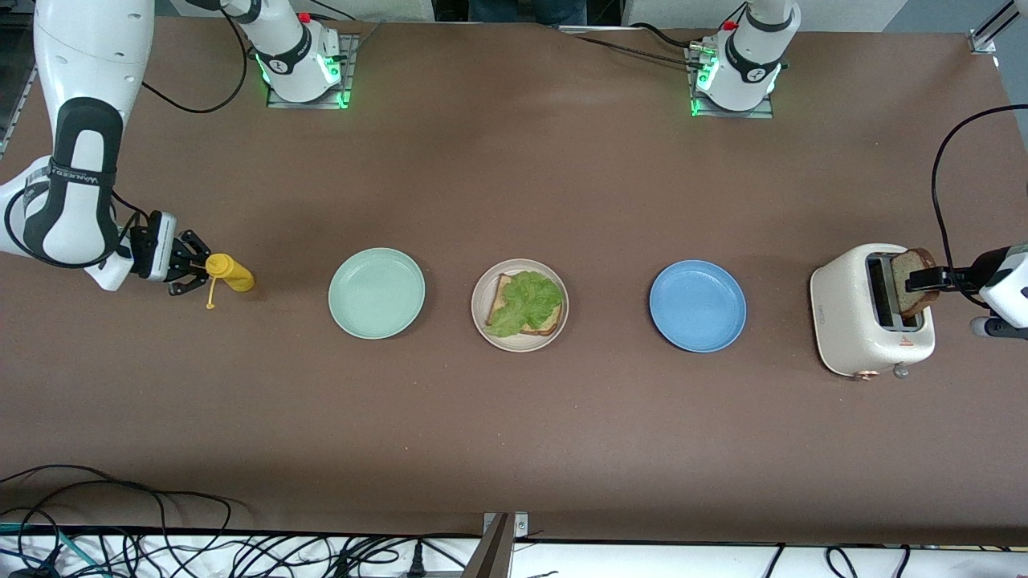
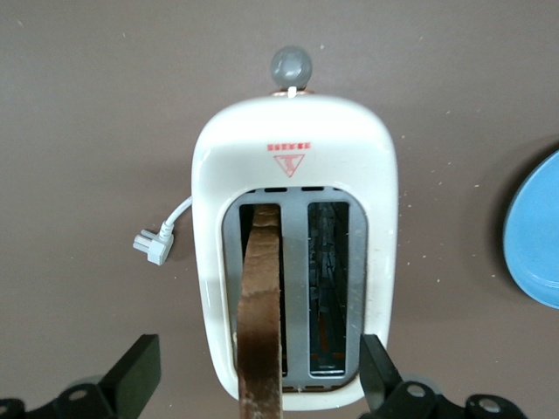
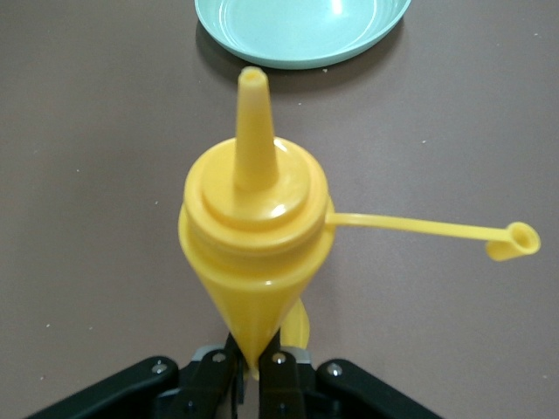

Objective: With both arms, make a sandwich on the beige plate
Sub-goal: 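Set the mustard down with the right gripper while the left gripper grips toast, then open the right gripper while the left gripper lifts the toast from the toaster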

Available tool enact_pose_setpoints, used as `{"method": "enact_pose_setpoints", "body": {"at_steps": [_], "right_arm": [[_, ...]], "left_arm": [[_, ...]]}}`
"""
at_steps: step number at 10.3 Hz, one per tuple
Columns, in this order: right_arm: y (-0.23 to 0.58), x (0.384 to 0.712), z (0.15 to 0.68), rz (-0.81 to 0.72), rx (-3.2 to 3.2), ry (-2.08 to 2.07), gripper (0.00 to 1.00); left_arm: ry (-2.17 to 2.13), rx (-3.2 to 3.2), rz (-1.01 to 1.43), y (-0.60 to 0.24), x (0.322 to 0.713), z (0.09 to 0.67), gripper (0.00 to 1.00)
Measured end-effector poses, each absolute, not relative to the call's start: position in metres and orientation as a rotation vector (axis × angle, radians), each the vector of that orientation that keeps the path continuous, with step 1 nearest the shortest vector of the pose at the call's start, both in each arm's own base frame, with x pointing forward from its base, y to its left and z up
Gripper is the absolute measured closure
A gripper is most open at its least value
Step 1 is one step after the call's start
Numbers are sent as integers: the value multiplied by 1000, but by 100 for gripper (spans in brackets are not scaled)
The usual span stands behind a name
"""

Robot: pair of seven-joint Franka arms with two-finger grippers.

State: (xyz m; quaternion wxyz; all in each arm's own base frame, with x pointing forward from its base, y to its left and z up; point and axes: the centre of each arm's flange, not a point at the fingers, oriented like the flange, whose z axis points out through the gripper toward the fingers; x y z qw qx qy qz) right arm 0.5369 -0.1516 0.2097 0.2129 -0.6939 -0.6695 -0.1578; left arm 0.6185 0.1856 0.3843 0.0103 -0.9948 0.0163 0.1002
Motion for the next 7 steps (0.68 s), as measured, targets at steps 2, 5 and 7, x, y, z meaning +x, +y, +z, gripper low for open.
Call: {"method": "enact_pose_setpoints", "body": {"at_steps": [2, 5, 7], "right_arm": [[-150, 536, 205, -429, -1925, -1857, 67], [-149, 536, 201, -421, -1924, -1857, 30], [-157, 540, 205, -432, -1941, -1861, 22]], "left_arm": [[28, -3112, 364, 195, 613, 370, 10], [28, -3116, 428, 194, 609, 367, 54], [28, -3116, 425, 194, 610, 368, 81]]}}
